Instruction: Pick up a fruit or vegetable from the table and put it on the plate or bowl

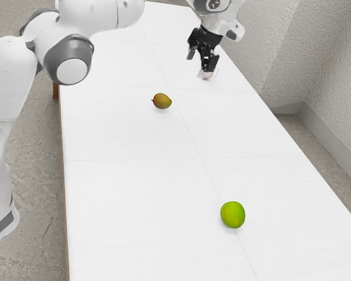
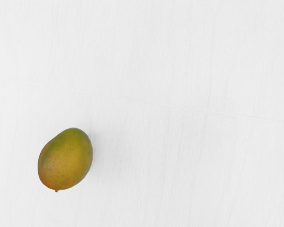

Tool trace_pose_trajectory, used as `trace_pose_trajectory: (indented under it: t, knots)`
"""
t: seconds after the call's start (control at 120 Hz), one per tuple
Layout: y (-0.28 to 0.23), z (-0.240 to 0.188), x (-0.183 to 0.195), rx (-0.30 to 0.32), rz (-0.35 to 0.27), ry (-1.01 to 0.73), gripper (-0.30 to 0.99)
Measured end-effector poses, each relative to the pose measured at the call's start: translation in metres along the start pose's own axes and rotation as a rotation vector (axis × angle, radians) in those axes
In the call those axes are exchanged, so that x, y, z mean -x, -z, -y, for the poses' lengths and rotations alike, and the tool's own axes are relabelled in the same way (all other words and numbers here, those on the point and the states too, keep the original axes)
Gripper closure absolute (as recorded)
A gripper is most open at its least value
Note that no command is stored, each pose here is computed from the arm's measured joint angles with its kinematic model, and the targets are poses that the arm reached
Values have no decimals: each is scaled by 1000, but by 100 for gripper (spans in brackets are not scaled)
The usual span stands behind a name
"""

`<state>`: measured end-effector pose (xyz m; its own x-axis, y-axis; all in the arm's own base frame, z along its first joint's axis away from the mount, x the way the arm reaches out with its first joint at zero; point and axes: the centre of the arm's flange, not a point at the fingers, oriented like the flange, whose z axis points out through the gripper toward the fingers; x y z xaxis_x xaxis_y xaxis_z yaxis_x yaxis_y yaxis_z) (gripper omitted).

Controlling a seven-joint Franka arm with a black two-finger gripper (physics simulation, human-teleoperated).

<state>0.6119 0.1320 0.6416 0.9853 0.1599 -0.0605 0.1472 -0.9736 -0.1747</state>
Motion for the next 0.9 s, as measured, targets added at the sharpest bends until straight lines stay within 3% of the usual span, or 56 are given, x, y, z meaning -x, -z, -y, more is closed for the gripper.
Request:
trace_pose_trajectory:
  t: [0.2, 0.283, 0.433, 0.65, 0.767, 0.9]
  knots:
    - [-24, -9, -23, 86, -26, 1, 0]
    - [-37, 5, -24, 190, 0, 24, 0]
    - [-51, 11, -27, 246, 27, 13, 0]
    - [-33, -110, -50, 315, -90, -234, 0]
    - [-27, -181, -46, 316, -118, -354, 0]
    - [-32, -261, -13, 319, -108, -488, 0]
